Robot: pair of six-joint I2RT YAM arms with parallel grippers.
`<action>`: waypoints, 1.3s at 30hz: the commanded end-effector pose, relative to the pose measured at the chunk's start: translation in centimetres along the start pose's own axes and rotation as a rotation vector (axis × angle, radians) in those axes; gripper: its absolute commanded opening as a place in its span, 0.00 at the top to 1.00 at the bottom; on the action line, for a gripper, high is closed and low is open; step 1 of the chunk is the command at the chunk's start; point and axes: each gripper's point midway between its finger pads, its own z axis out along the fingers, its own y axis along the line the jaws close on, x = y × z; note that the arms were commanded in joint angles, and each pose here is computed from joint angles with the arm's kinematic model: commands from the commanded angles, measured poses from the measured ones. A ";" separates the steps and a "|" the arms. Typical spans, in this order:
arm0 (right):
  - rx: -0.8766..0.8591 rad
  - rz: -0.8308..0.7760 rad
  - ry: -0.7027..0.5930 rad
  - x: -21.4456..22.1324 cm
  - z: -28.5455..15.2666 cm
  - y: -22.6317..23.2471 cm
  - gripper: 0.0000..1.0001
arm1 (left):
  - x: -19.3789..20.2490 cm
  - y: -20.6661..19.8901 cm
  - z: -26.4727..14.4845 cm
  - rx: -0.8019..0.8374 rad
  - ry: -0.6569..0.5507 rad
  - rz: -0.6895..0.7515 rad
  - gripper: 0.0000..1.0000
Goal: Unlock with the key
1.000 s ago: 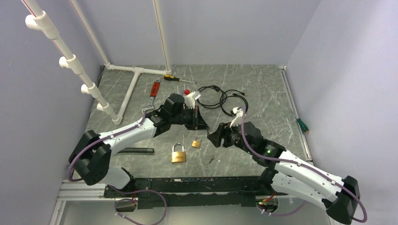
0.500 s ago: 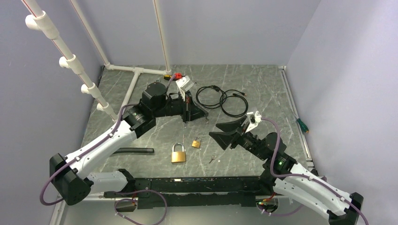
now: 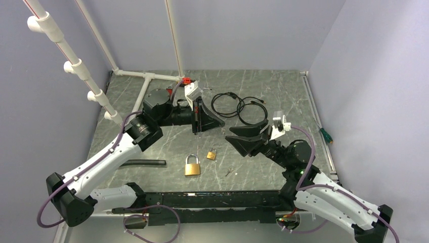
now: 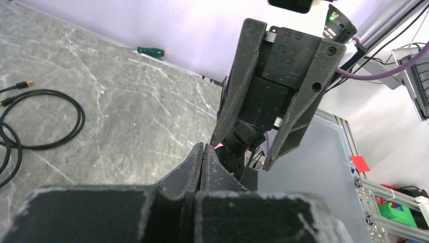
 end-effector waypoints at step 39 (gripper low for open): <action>-0.333 0.188 -0.064 -4.3 2.5 2.1 0.70 | -5.6 -4.4 -2.0 0.083 -0.186 0.086 1.00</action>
